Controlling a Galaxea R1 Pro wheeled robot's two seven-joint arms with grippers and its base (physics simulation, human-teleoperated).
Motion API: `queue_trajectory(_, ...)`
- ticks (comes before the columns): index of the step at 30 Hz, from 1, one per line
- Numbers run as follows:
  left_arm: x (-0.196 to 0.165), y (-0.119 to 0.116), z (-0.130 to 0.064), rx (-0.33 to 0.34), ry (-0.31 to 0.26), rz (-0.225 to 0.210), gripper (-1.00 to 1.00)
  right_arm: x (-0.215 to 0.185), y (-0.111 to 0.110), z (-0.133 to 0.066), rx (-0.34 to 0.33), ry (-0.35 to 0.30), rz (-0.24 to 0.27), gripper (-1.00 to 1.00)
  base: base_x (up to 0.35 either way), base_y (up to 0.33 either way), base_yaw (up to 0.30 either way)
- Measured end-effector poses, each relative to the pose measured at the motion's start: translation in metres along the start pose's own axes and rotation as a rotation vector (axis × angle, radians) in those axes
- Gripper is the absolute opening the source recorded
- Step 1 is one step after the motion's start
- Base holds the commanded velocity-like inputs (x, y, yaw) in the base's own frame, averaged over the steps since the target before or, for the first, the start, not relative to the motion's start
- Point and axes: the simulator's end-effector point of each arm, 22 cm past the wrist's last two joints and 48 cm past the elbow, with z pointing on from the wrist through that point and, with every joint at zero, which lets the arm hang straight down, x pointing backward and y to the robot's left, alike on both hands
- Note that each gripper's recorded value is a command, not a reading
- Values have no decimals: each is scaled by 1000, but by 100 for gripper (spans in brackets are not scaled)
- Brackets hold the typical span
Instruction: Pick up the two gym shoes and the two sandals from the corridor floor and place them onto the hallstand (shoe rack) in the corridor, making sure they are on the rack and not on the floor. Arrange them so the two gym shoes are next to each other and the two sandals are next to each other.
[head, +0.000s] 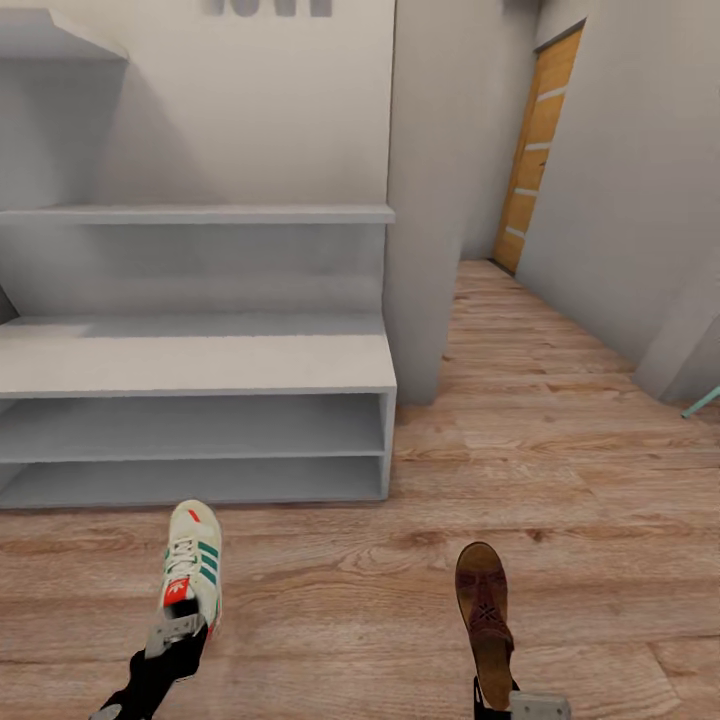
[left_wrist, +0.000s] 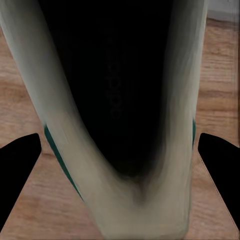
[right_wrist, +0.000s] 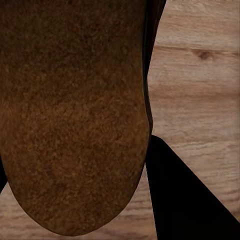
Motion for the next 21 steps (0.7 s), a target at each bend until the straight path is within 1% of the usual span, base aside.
queue_trajectory(2, -13, -4, 6, 7, -5, 10, -100, 0, 0, 0, 0, 0, 0, -100, 0, 0, -2)
queue_trajectory(3, -11, -21, 22, 36, 141, 90, -100, 2, -2, 0, 1, 7, -3, -100, 0, 0, 0)
queue_trajectory(4, -58, -32, 34, 56, 94, 92, -100, 1, -3, 0, 3, 5, -2, -100, 0, 0, 0)
queue_trajectory(5, -74, -60, 40, 133, 157, 117, -100, -3, -30, 4, 66, -4, 24, -100, 0, 0, 0)
queue_trajectory(6, -74, -68, 41, 149, 192, 136, -100, -7, -44, 6, 99, -11, 39, -100, 0, 0, 0)
queue_trajectory(8, -88, -81, 44, 170, 224, 150, -100, -16, -68, 9, 155, -28, 68, -100, 0, 0, 0)
queue_trajectory(9, -93, -84, 45, 173, 228, 153, -100, -17, -72, 9, 165, -31, 71, -100, 0, 0, 0)
queue_trajectory(11, -116, -95, 49, 184, 229, 153, -100, -21, -85, 10, 193, -39, 84, -100, 0, 0, 0)
queue_trajectory(17, -160, -111, 53, 196, 225, 146, -100, -25, -89, 11, 192, -48, 89, -100, 0, 0, 0)
queue_trajectory(21, -174, -115, 53, 195, 220, 148, -100, -35, -89, 13, 191, -70, 92, -100, 0, 0, 0)
